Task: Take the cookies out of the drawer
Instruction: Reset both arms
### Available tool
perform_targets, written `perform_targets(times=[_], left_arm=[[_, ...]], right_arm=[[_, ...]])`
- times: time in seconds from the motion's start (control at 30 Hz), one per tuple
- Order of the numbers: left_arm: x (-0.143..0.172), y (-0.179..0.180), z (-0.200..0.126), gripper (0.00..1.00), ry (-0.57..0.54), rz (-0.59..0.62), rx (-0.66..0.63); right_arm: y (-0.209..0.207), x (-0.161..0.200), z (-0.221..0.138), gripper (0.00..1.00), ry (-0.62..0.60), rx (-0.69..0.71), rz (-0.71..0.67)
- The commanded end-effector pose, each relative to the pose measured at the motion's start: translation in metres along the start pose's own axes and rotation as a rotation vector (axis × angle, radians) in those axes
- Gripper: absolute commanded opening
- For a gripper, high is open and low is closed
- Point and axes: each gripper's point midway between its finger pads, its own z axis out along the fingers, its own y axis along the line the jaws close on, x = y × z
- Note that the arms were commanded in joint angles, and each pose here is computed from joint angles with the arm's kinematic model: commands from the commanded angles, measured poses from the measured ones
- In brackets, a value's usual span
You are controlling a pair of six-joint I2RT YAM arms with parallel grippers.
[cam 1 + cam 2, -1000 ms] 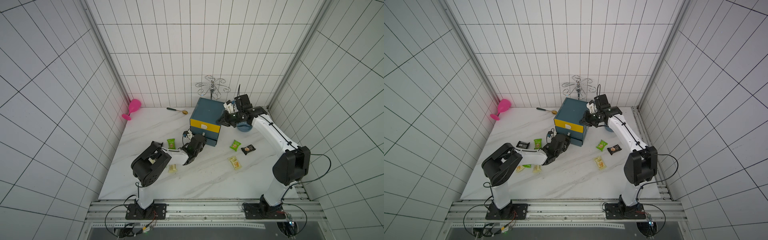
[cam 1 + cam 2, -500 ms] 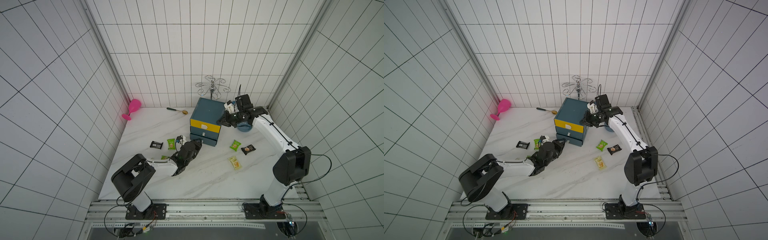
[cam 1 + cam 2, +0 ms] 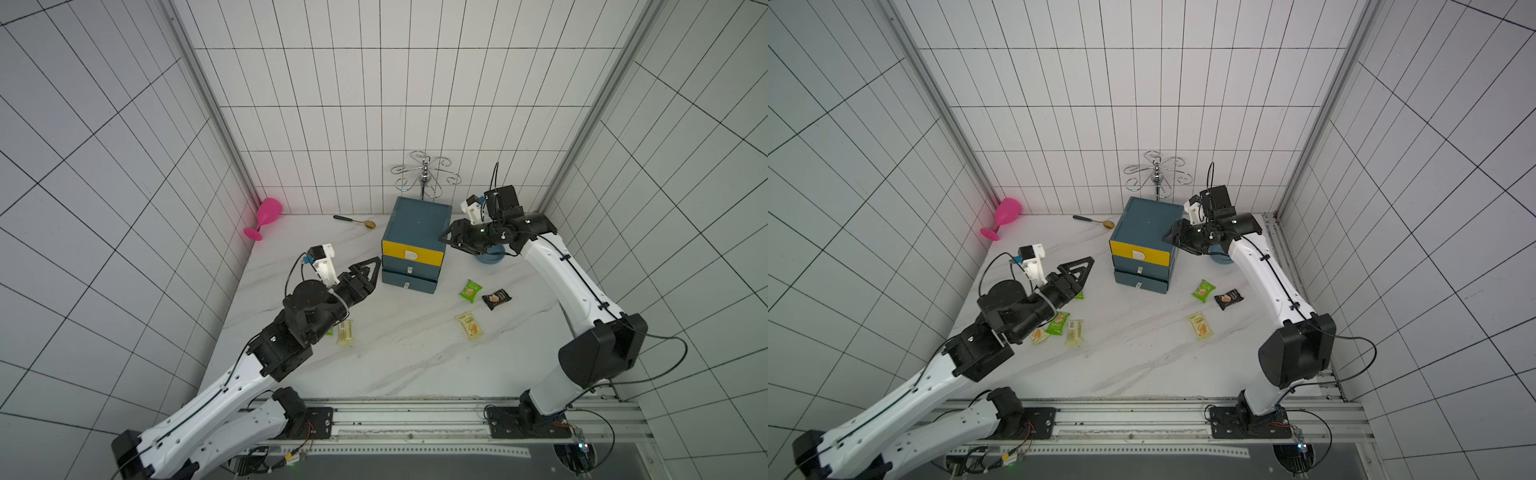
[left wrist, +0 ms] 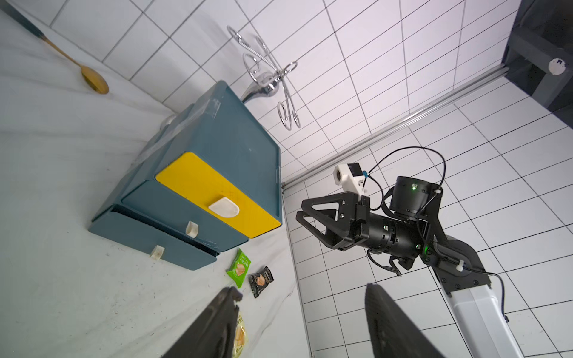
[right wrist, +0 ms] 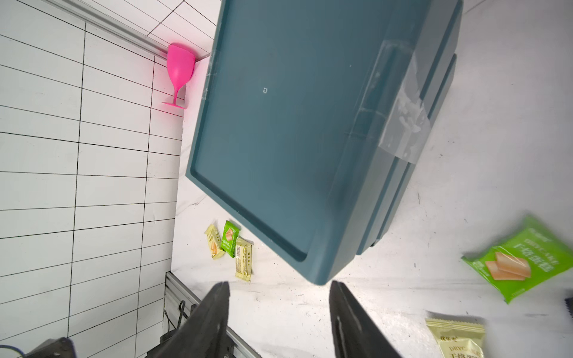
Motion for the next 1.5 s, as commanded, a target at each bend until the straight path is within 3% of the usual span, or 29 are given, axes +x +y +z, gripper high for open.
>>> perform_targets(times=[0.0, 0.13, 0.2, 0.33, 0.53, 0.67, 0.73, 0.93, 1.1, 1.2, 1.47], left_arm=[[-0.009, 0.035, -0.034, 0.77, 0.017, 0.177, -0.197], [-0.046, 0.028, -0.065, 0.91, -0.059, 0.276, -0.255], [-0.062, 0.027, -0.071, 0.98, -0.073, 0.350, -0.313], [-0.087, 0.045, -0.064, 0.98, -0.085, 0.443, -0.478], [-0.128, 0.104, -0.063, 0.98, -0.218, 0.389, -0.650], [-0.145, 0.153, -0.072, 0.98, -0.352, 0.467, -0.716], [-0.152, 0.163, -0.073, 0.98, -0.423, 0.512, -0.701], [-0.149, 0.216, -0.051, 0.99, -0.472, 0.675, -0.734], [-0.126, 0.282, -0.031, 0.98, -0.394, 0.622, -0.819], [-0.117, 0.313, -0.026, 0.98, -0.407, 0.622, -0.858], [-0.110, 0.352, 0.009, 0.98, -0.349, 0.649, -0.859]], right_arm=[[0.011, -0.003, -0.037, 0.62, -0.074, 0.011, -0.048], [0.013, 0.001, -0.078, 0.75, -0.190, 0.070, -0.128], [-0.001, 0.005, -0.103, 0.80, -0.289, 0.166, -0.180], [-0.043, 0.012, -0.143, 0.95, -0.515, 0.375, -0.207], [-0.089, 0.032, -0.172, 0.99, -0.729, 0.522, -0.132], [-0.132, 0.043, -0.182, 0.99, -0.884, 0.675, -0.107], [-0.145, 0.043, -0.180, 0.99, -0.916, 0.743, -0.151], [-0.190, 0.034, -0.155, 0.99, -0.877, 0.961, -0.286], [-0.232, 0.034, -0.129, 0.99, -0.904, 0.922, -0.233], [-0.256, 0.038, -0.117, 0.99, -0.886, 0.907, -0.205], [-0.309, 0.038, -0.087, 0.99, -0.889, 0.917, -0.184]])
